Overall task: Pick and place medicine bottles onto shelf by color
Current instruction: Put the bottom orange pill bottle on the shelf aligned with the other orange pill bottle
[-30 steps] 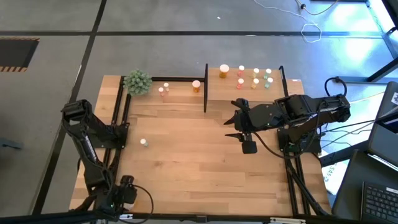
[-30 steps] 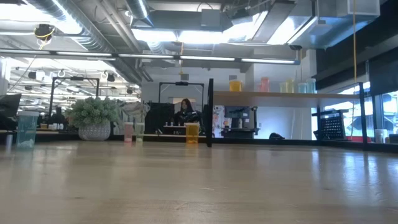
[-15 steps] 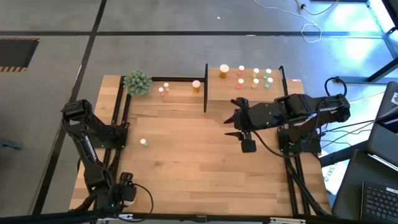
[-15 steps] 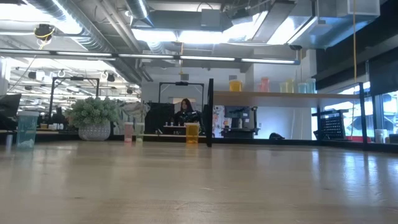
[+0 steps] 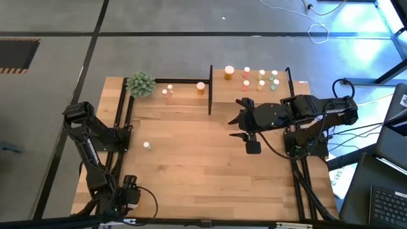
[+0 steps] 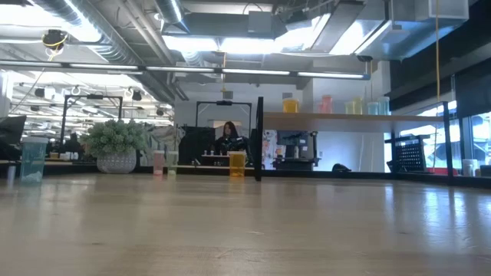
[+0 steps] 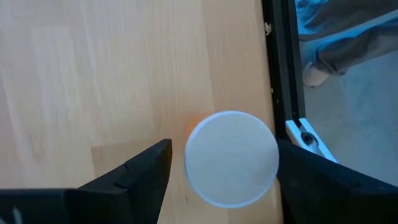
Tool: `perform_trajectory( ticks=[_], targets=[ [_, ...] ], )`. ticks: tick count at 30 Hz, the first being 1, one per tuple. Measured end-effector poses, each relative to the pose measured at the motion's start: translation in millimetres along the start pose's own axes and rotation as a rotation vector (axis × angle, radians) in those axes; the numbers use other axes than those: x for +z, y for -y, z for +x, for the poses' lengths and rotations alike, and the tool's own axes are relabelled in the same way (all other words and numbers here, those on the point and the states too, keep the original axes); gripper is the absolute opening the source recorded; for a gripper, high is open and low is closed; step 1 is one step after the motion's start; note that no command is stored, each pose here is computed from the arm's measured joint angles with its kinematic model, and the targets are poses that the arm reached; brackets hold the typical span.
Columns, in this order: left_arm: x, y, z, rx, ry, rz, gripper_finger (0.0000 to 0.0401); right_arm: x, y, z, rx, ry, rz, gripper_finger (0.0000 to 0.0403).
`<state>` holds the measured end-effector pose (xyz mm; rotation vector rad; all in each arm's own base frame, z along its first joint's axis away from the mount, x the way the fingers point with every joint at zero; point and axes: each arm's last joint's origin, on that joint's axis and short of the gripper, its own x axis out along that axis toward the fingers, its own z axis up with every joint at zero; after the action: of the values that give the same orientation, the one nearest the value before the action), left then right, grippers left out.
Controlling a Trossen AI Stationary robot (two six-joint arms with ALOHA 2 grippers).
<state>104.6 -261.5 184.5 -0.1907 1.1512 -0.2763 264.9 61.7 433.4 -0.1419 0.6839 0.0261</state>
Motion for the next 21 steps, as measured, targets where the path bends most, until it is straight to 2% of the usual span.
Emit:
perform_trajectory(
  ticks=[15,21],
  targets=[
    [1.5,3.1,-0.2,-0.030,0.019,-0.026,0.0268,0.0,-0.1,0.0,0.002,0.000,0.000,0.0190],
    [1.5,3.1,-0.2,-0.030,0.019,-0.026,0.0268,-0.1,-2.7,-0.1,0.093,-0.002,-0.002,0.0190]
  ],
)
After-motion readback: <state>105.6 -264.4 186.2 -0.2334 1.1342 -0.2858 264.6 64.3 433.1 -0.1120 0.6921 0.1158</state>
